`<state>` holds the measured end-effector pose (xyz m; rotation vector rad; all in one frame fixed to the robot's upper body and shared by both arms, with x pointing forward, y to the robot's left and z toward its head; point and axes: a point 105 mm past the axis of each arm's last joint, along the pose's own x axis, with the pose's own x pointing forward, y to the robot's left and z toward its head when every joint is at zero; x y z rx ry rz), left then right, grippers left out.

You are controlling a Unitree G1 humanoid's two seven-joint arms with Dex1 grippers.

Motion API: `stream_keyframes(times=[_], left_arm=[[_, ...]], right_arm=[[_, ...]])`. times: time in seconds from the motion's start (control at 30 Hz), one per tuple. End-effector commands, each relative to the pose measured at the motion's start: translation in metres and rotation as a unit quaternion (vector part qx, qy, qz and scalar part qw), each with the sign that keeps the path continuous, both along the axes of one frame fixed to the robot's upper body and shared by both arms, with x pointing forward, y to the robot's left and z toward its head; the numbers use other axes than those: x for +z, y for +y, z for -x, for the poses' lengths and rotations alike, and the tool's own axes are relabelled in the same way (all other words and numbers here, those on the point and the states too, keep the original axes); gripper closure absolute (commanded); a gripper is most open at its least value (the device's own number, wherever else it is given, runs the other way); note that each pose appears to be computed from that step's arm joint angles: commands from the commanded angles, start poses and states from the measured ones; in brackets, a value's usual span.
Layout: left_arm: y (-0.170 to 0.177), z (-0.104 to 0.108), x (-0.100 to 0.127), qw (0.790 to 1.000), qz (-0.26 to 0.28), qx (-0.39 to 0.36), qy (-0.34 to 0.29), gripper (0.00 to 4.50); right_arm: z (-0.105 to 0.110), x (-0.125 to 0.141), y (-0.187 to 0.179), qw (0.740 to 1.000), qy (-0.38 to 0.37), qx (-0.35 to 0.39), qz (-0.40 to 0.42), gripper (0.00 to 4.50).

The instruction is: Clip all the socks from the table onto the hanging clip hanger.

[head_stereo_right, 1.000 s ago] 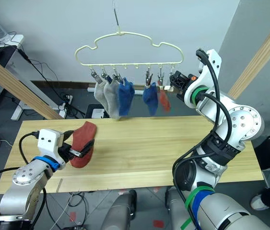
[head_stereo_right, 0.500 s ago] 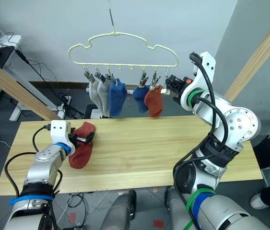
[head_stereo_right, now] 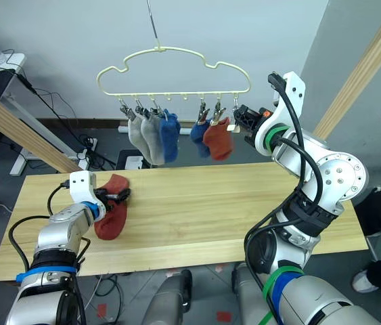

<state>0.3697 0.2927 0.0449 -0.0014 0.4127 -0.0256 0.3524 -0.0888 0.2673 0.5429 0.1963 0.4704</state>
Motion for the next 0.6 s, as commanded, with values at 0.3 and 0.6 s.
stream_keyframes(times=[0.3, 0.6], left_arm=[[-0.007, 0.009, -0.009, 0.999, -0.024, -0.016, 0.020, 3.81], [-0.016, 0.002, 0.012, 0.999, -0.033, -0.023, -0.020, 4.41]], right_arm=[[0.003, 0.005, 0.003, 1.000, -0.009, 0.005, -0.003, 4.47], [0.002, 0.005, 0.003, 1.000, -0.008, 0.007, -0.003, 4.47]])
